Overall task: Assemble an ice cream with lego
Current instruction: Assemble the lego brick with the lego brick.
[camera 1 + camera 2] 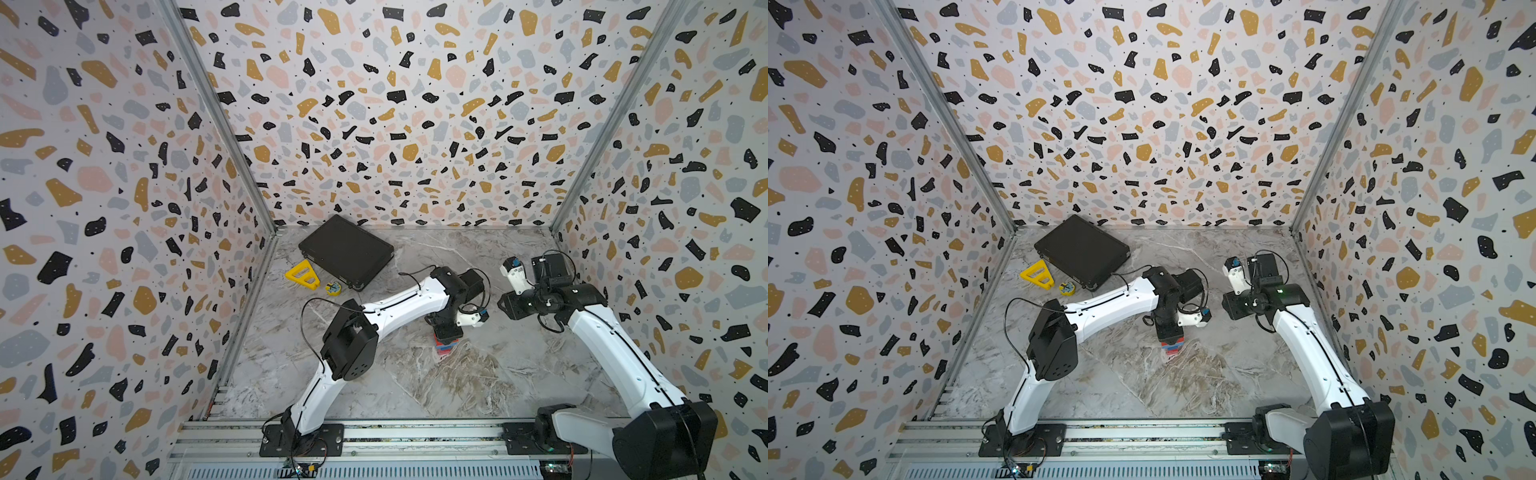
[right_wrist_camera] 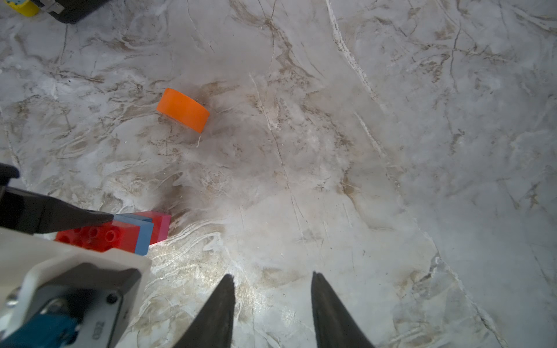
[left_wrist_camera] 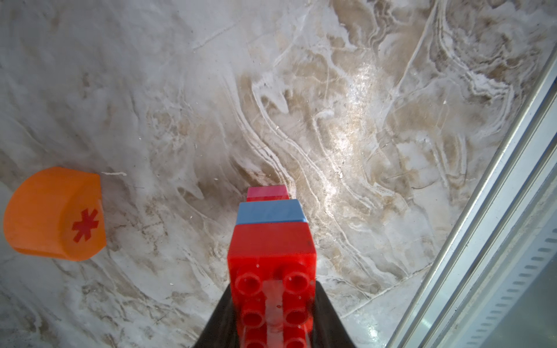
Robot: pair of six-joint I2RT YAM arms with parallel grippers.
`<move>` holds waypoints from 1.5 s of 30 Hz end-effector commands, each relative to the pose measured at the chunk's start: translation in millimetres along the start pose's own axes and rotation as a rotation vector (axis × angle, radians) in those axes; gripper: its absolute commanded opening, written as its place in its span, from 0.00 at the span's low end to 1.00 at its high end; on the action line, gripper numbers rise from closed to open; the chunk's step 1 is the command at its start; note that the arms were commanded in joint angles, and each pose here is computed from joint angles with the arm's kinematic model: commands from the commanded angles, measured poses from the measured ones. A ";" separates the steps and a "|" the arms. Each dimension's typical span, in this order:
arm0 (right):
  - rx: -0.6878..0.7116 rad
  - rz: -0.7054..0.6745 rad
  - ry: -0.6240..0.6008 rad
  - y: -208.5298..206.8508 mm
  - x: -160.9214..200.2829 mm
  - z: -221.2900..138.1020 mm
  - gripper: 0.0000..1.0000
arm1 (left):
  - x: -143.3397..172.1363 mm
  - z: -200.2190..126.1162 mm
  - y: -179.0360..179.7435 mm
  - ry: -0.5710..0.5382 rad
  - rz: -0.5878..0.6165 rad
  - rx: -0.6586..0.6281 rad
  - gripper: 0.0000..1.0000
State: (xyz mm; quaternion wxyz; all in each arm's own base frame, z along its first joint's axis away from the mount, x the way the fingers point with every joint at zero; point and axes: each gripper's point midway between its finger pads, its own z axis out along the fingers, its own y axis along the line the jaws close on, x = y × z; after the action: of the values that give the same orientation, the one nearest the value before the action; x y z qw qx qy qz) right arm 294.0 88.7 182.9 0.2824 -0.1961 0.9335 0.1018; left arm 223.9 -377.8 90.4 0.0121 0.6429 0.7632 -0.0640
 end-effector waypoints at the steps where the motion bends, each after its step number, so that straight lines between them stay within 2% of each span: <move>1: -0.002 0.014 -0.005 0.0 0.4 -1.3 0.45 | 52.8 72.6 -14.4 0.267 -0.040 0.080 0.18; 6: -0.004 0.015 -0.009 0.6 -0.1 -2.2 0.45 | 60.2 75.9 -7.2 0.283 -0.053 0.006 0.18; 13: -0.003 0.014 -0.012 0.9 0.1 -3.1 0.45 | 66.1 82.4 -4.1 0.303 -0.058 -0.031 0.18; 20: -0.003 0.014 -0.013 0.7 -0.1 -3.3 0.45 | 61.0 72.3 -0.3 0.277 -0.050 -0.062 0.21; 24: -0.002 0.012 -0.015 0.8 -0.6 -3.8 0.45 | 48.8 55.1 3.8 0.230 -0.042 -0.089 0.29; 26: 0.000 0.013 -0.015 0.3 -0.6 -3.8 0.45 | 41.4 44.6 7.1 0.203 -0.039 -0.106 0.40; 29: 0.002 0.012 -0.014 0.2 -0.4 -4.1 0.45 | 31.1 28.6 12.0 0.171 -0.031 -0.134 0.52; 33: 0.005 0.011 -0.018 -0.1 -0.6 -5.6 0.46 | 20.5 8.4 16.8 0.141 -0.020 -0.163 0.62; 40: 0.007 0.009 -0.019 -0.4 -1.2 -5.8 0.46 | 8.2 -24.1 18.8 0.067 -0.010 -0.200 0.71; 45: 0.007 0.008 -0.020 0.0 -1.4 -6.1 0.47 | 7.3 -40.0 13.0 0.029 -0.006 -0.191 0.73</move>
State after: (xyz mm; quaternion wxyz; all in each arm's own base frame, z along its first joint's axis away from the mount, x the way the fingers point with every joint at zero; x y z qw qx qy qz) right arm 294.0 88.6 182.4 0.2832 -0.1947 0.9335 0.1020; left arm 242.1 -367.2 107.0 0.0537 0.6342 0.7708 0.0279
